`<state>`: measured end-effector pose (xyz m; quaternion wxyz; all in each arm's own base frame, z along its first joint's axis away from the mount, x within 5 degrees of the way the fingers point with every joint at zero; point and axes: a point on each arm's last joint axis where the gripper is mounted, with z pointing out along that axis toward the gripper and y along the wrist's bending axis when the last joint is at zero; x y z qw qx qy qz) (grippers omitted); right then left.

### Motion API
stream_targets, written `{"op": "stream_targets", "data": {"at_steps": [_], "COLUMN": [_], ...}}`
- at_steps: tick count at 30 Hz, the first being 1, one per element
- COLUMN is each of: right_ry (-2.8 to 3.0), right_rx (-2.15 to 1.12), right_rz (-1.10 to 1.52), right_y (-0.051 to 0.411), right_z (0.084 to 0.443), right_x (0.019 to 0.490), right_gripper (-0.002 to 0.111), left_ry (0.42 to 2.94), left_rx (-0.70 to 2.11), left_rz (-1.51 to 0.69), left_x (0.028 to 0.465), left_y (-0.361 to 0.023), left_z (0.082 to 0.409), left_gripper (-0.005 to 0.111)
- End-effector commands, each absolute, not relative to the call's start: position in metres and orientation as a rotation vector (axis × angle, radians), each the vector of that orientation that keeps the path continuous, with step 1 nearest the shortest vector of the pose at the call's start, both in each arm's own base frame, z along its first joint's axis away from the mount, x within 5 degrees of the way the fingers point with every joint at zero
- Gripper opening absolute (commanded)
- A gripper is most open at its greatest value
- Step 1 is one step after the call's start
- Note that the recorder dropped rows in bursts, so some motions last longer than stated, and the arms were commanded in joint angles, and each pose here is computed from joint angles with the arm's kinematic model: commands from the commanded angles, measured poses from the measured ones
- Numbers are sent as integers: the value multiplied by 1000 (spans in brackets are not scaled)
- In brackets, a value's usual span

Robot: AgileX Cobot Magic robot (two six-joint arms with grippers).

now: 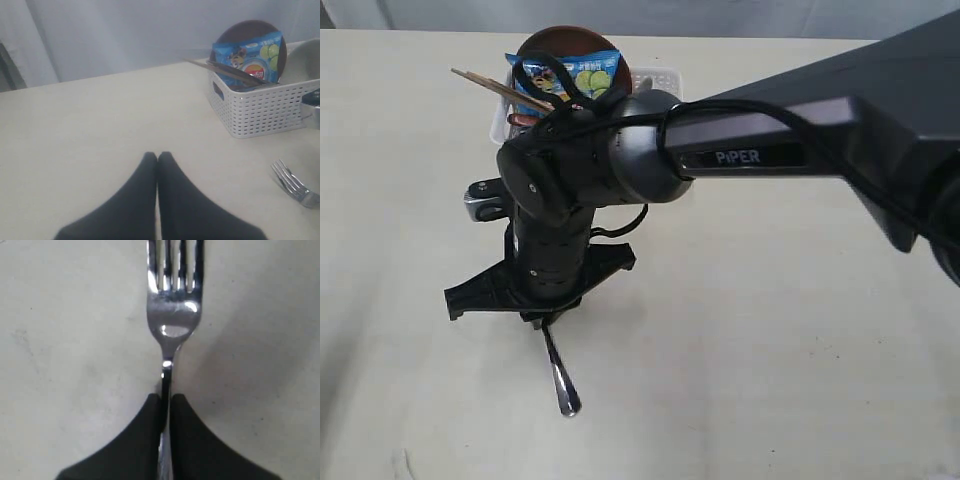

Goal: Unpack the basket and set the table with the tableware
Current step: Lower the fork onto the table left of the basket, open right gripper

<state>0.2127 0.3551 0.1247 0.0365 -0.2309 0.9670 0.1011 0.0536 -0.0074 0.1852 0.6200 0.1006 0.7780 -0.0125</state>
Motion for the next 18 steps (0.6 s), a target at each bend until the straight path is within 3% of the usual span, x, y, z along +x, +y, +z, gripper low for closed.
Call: {"op": "stream_targets", "data": {"at_steps": [1, 12, 18], "right_ry": [2976, 3073, 3069], "right_rx": [-737, -173, -156], "right_rz": [281, 347, 451], "right_y": [355, 358, 364], "right_z": [120, 122, 123], "right_x": [212, 212, 211], "right_gripper": [3, 3, 3], "left_ry": [1788, 1788, 1788], "left_rx": [231, 231, 231], "left_rz": [-43, -43, -43], "left_x": [53, 53, 53], "left_y": [-8, -8, -8], "left_z": [184, 184, 184], "left_gripper": [0, 0, 0]}}
